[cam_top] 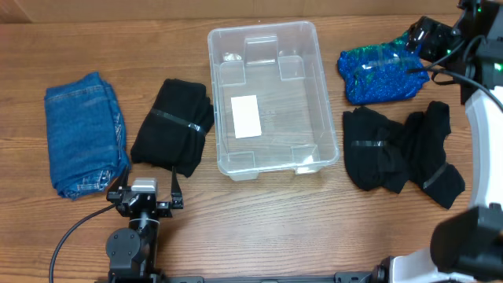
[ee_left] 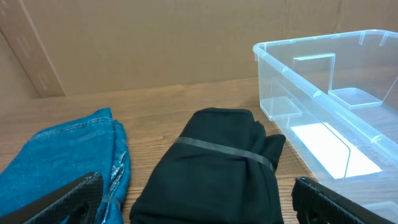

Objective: Pack container
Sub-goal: 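Reach the right gripper to the blue sparkly bundle and grasp it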

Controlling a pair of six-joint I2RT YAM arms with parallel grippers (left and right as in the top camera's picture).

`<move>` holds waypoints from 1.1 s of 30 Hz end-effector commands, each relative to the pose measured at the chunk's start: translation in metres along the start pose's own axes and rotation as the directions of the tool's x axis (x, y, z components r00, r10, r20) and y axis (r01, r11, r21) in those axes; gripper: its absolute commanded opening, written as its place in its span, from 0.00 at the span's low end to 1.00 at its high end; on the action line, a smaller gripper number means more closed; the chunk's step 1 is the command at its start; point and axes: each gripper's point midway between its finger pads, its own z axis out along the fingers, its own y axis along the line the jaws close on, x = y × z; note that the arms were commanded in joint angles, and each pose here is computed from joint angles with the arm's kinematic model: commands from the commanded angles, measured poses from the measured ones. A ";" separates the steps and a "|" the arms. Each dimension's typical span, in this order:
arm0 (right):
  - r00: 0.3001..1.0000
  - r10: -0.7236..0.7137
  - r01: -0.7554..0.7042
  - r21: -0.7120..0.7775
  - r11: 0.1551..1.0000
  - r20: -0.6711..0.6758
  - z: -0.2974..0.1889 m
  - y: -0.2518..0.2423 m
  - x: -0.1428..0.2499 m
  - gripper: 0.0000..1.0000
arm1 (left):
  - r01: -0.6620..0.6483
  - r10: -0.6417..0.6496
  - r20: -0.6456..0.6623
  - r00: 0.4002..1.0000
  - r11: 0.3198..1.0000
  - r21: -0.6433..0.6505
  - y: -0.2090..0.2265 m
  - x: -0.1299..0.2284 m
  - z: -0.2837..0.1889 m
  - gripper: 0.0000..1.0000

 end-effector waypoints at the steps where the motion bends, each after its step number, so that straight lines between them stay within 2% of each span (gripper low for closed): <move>1: 0.998 0.036 -0.034 0.049 0.998 -0.053 0.031 -0.031 0.008 1.00 | -0.008 0.008 0.005 1.000 1.000 0.001 0.000 0.000 0.000 1.00; 6: 0.994 0.058 -0.050 0.080 0.996 -0.094 0.064 -0.066 0.022 1.00 | -0.008 0.008 0.005 1.000 1.000 0.002 0.000 0.000 0.000 1.00; 10: 0.995 -0.022 0.030 0.079 0.996 -0.102 0.092 -0.074 0.029 1.00 | -0.008 0.008 0.005 1.000 1.000 0.001 0.000 0.000 0.000 1.00; 16: 0.995 -0.021 0.029 0.079 0.996 -0.097 0.129 -0.083 0.040 1.00 | -0.008 0.008 0.005 1.000 1.000 0.001 0.000 0.000 0.000 1.00; 21: 0.987 -0.011 0.025 0.087 0.996 -0.157 0.163 -0.096 0.071 1.00 | -0.008 0.008 0.005 1.000 1.000 0.001 0.000 0.000 0.000 1.00; 28: 0.953 -0.034 0.063 0.086 0.994 -0.301 0.205 -0.114 0.136 1.00 | -0.008 0.008 0.005 1.000 1.000 0.001 0.000 0.000 0.000 1.00; 33: 0.940 -0.022 0.056 0.090 0.994 -0.341 0.204 -0.115 0.148 1.00 | -0.008 0.008 0.005 1.000 1.000 0.001 0.000 0.000 0.000 1.00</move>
